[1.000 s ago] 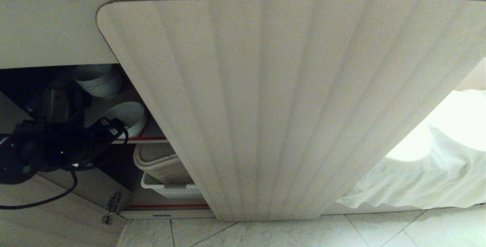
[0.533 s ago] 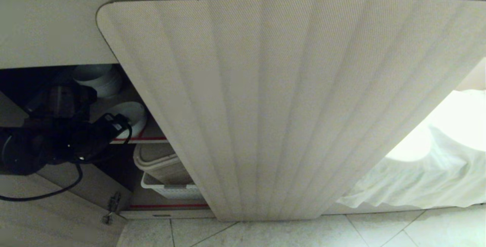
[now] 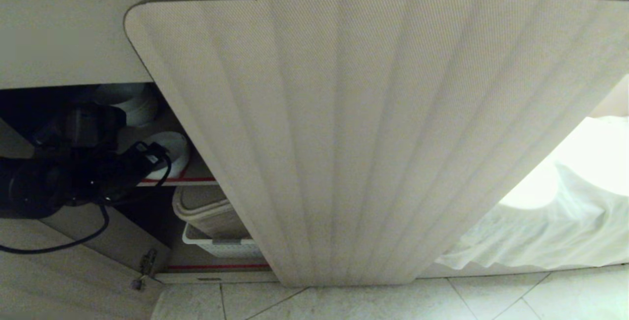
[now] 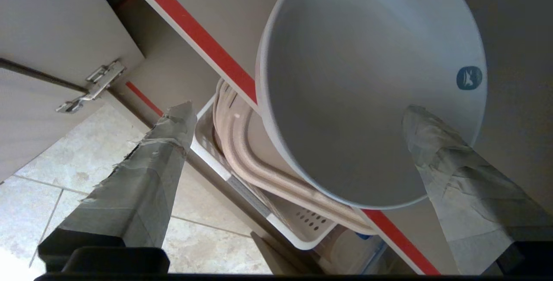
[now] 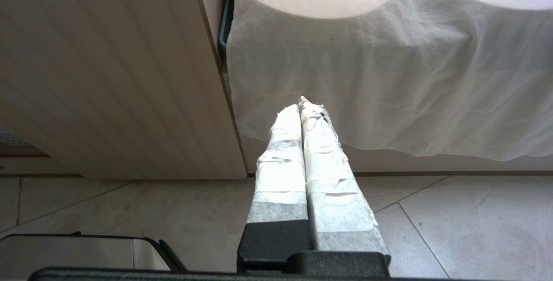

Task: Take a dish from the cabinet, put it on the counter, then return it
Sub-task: Take the bowl from the cabinet

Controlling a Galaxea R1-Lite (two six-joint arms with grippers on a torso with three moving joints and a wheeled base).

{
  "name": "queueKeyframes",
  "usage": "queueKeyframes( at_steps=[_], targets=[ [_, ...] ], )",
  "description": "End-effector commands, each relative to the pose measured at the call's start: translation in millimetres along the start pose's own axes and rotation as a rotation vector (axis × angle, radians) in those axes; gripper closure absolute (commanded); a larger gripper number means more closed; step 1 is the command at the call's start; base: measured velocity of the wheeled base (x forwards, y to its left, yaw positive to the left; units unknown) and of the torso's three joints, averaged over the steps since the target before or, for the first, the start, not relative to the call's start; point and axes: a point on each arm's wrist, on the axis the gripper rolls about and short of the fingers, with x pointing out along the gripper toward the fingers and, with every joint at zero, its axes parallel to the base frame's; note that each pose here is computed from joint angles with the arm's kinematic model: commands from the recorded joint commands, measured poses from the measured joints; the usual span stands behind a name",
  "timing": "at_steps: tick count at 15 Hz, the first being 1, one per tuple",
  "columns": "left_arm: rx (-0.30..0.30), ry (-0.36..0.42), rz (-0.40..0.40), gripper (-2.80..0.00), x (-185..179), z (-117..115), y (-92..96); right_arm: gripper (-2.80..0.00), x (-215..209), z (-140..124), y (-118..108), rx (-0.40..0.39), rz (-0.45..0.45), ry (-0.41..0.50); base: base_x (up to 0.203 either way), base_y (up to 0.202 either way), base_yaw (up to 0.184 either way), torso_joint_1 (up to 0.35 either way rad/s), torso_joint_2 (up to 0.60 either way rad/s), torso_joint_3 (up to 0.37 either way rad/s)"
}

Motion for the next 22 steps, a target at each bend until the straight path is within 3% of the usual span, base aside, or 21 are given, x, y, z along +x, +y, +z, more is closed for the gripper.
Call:
queueKeyframes(
  at_steps=[1, 22],
  targets=[
    [-0.006, -0.004, 0.002, -2.80, 1.8, 0.9, -0.5, 0.00, 0.0, 0.1, 0.0, -0.001, 0.001, -0.001, 0.000, 0.000, 0.000, 0.000, 0.00, 0.000],
    [-0.014, -0.004, 0.034, -2.80, 32.6, 4.5, -5.1, 0.00, 0.0, 0.0, 0.0, 0.000, 0.000, 0.000, 0.000, 0.000, 0.000, 0.000, 0.00, 0.000]
  ],
)
